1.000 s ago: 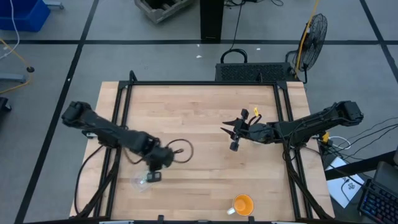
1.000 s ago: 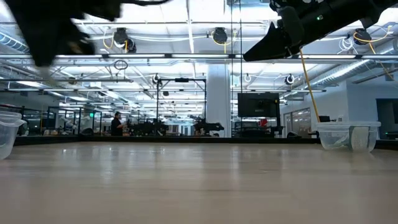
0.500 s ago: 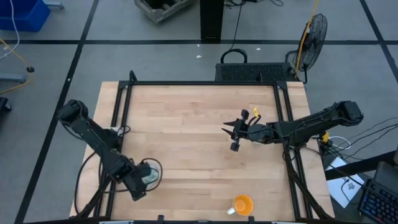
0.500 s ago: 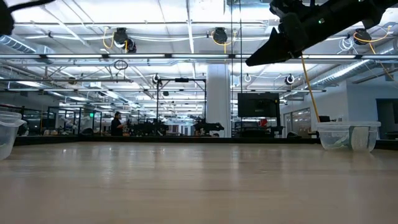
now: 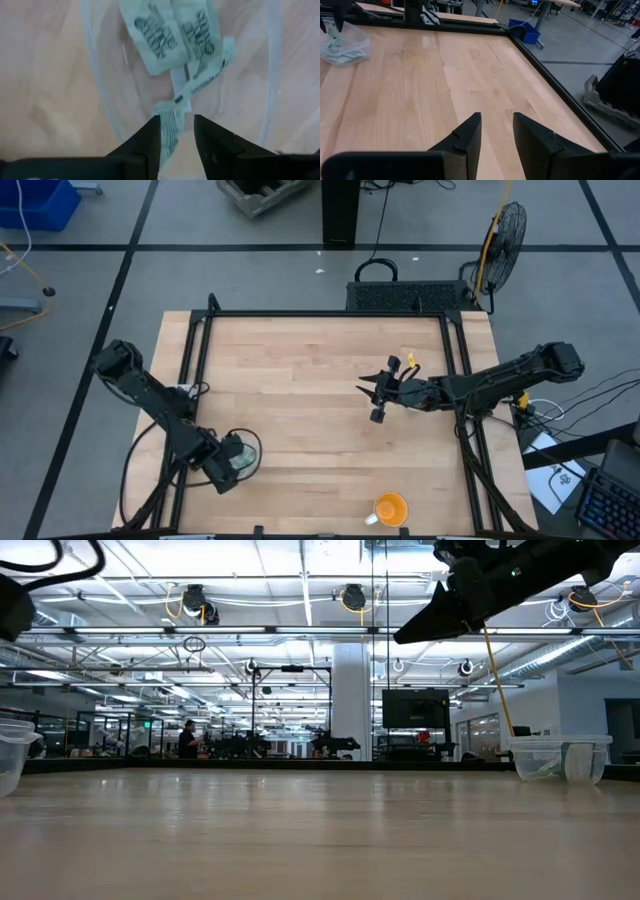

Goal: Pick and place Stevia / Truvia into bins
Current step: Return to Home Position

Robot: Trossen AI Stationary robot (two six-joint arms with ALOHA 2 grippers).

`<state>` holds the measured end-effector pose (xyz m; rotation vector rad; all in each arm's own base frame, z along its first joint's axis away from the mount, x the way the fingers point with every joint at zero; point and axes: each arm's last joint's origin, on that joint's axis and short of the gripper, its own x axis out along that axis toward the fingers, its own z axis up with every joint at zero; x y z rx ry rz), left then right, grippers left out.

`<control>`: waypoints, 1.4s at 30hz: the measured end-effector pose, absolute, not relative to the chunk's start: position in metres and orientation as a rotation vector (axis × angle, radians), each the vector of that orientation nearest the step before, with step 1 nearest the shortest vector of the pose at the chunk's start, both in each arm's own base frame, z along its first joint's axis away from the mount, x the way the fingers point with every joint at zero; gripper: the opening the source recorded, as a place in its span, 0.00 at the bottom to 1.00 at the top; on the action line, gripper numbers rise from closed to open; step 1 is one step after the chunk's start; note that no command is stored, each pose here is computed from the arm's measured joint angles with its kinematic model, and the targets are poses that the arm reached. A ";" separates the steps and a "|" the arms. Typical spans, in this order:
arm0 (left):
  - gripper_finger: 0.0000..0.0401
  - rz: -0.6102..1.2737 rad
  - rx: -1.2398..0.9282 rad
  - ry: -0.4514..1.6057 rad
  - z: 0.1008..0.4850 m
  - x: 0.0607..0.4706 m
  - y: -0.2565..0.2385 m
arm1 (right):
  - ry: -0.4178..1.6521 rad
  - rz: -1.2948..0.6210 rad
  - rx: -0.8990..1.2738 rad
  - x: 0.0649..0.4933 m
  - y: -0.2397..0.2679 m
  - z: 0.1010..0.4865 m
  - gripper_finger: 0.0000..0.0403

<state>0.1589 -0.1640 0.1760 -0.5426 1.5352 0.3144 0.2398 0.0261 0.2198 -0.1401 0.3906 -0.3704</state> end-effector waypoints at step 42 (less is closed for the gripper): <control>0.29 0.290 -0.123 0.409 0.273 0.063 -0.013 | 0.078 -0.187 -0.040 0.104 0.014 0.197 0.26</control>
